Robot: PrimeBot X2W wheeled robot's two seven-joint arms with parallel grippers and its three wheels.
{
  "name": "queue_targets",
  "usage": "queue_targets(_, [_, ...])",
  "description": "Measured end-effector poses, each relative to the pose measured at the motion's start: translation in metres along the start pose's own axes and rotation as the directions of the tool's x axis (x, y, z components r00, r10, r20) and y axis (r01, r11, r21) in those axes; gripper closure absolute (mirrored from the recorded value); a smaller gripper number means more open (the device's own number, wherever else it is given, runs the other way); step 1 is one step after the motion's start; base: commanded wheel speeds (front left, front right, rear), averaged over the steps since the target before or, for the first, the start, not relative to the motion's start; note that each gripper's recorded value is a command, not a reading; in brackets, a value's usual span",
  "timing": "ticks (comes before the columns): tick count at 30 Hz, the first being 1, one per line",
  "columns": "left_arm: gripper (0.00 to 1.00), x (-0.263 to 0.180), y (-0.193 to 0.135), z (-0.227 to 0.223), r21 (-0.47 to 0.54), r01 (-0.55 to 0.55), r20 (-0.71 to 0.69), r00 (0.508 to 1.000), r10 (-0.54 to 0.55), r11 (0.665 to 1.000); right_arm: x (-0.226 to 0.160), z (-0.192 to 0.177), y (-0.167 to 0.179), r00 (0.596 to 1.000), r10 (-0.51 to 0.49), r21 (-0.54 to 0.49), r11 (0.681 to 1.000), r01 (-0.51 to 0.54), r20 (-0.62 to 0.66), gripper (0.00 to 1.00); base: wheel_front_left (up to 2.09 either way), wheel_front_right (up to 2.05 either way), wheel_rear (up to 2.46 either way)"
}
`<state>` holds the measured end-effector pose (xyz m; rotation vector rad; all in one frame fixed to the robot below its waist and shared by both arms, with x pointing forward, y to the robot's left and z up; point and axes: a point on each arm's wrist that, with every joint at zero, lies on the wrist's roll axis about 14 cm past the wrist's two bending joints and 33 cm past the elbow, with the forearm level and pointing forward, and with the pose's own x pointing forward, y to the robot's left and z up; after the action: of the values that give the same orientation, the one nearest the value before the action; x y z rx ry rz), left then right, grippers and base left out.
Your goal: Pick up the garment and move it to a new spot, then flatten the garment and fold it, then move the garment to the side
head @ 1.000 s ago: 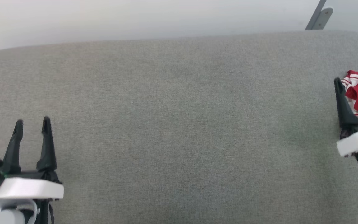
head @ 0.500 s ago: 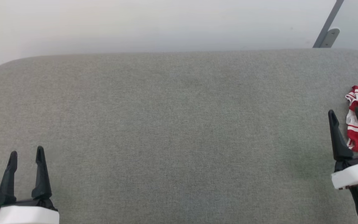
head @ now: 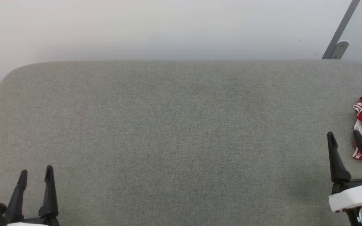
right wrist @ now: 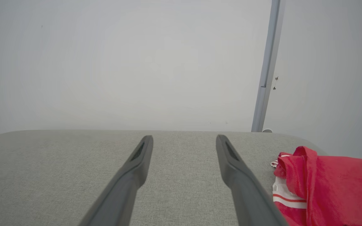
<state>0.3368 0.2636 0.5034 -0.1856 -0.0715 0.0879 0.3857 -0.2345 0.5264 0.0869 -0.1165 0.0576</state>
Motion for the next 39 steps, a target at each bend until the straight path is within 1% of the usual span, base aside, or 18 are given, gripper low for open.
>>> queue_targets(8, [0.0, -0.009, -0.002, -0.004, -0.001, 0.023, -0.021, 1.0, -0.023, 1.0, -0.008, 0.0, 0.002, 1.0, -0.007, 0.016, 1.0, 0.007, 0.004, 0.0, 0.0, 0.0, 0.0])
queue_targets(18, [0.0, -0.01, -0.001, -0.005, -0.002, 0.015, -0.022, 1.0, -0.015, 1.0, -0.012, -0.001, 0.004, 1.0, -0.004, 0.019, 1.0, 0.004, -0.001, 0.0, 0.0, 0.0, 0.0])
queue_targets(39, [0.0, -0.012, -0.01, -0.004, -0.048, 0.014, -0.006, 1.0, -0.014, 0.999, -0.016, 0.0, 0.003, 1.0, -0.018, 0.025, 1.0, 0.018, 0.005, 0.0, 0.0, 0.0, 0.0])
